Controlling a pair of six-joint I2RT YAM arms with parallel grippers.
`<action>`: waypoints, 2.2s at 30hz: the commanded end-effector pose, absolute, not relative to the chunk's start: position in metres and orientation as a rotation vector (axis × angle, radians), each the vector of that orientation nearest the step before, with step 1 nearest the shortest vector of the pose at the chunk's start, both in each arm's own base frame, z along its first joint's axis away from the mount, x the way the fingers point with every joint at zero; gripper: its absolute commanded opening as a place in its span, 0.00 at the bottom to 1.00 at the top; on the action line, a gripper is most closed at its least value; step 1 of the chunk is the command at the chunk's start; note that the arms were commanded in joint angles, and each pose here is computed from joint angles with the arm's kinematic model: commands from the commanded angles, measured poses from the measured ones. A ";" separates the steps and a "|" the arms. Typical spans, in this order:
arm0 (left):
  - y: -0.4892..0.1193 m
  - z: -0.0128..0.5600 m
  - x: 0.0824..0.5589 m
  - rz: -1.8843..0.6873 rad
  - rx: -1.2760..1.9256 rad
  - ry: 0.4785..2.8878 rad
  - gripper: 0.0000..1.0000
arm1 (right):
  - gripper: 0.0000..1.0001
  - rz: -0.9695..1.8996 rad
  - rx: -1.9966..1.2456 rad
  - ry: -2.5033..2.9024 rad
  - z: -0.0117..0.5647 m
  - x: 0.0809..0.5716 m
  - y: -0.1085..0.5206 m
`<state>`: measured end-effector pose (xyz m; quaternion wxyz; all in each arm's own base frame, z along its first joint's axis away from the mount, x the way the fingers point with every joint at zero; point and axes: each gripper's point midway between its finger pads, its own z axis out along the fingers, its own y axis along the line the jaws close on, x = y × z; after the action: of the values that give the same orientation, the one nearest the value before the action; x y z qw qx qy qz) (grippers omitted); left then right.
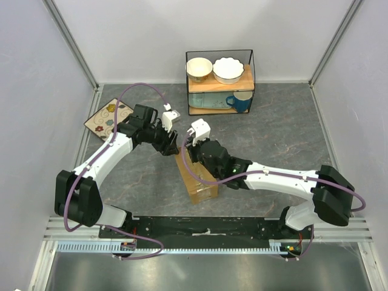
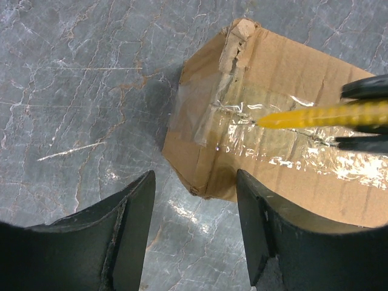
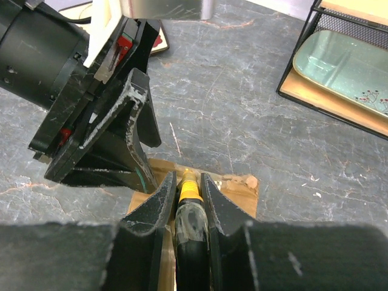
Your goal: Unpack the express box
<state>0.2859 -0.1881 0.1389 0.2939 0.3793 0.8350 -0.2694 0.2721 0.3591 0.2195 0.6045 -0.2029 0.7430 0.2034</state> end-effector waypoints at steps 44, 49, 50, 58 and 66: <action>-0.173 0.105 0.267 -0.681 1.036 2.358 0.60 | 0.00 0.461 -0.562 1.749 0.218 0.289 0.360; -0.174 0.104 0.267 -0.686 1.037 2.362 0.60 | 0.00 0.487 -0.565 1.745 0.220 0.288 0.365; -0.174 0.104 0.267 -0.687 1.037 2.361 0.60 | 0.00 0.491 -0.565 1.744 0.221 0.287 0.366; -0.174 0.102 0.266 -0.692 1.038 2.366 0.60 | 0.00 0.518 -0.551 1.719 0.235 0.285 0.364; -0.174 0.101 0.265 -0.699 1.039 2.367 0.60 | 0.00 0.541 -0.550 1.703 0.242 0.283 0.367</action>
<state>0.2863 -0.1900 0.1389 0.2986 0.3809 0.8305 -0.2758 0.2849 0.3615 0.2173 0.5762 -0.2488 0.7519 0.2019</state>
